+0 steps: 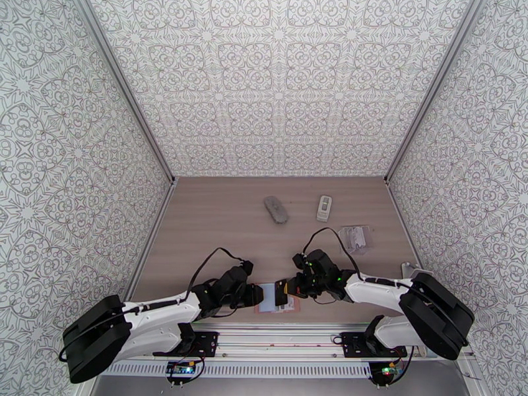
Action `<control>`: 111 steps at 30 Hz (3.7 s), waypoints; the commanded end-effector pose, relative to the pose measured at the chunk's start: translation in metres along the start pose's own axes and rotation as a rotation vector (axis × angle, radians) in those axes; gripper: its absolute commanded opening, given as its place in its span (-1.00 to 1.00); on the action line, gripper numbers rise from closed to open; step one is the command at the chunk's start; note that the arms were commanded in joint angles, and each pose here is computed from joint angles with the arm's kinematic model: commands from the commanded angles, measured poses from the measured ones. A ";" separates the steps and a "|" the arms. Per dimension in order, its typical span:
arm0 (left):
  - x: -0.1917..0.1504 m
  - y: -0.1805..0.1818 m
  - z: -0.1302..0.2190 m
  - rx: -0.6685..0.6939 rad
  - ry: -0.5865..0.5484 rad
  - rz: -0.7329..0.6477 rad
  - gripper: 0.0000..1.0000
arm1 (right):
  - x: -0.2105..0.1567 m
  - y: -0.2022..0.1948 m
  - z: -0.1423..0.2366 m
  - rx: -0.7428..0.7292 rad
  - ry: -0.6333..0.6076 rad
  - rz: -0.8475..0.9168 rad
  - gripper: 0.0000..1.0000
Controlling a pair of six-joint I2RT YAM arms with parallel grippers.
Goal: Put the credit cards into the card holder
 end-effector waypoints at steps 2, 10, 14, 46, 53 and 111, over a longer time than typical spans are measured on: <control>-0.002 0.011 -0.002 0.048 -0.010 0.015 -0.53 | 0.003 0.002 0.000 -0.026 -0.003 0.018 -1.00; -0.005 0.017 -0.004 0.071 -0.011 0.020 -0.54 | 0.001 0.001 0.000 -0.040 0.000 0.020 -1.00; -0.005 0.019 -0.005 0.082 -0.013 0.022 -0.55 | 0.001 0.001 -0.003 -0.038 0.003 0.019 -1.00; -0.007 0.022 -0.004 0.102 -0.031 0.019 -0.57 | -0.009 -0.007 -0.009 -0.049 0.022 -0.002 -1.00; -0.007 0.023 -0.004 0.104 -0.034 0.018 -0.57 | -0.011 -0.008 -0.008 -0.052 0.026 -0.009 -1.00; -0.008 0.024 -0.005 0.107 -0.042 0.016 -0.57 | -0.021 -0.014 -0.020 -0.054 0.049 -0.074 -0.95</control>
Point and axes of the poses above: each hand's point on the last joint's axis, 136 mm out from that joint toward the fingers, its own z axis back along the fingers, its own y axis along the line the jaws close on, x = y × z, the point moved 5 cm from there along z, back along the fingers, and after that the axes turned 15 degrees about z, right-handed, at the moved point
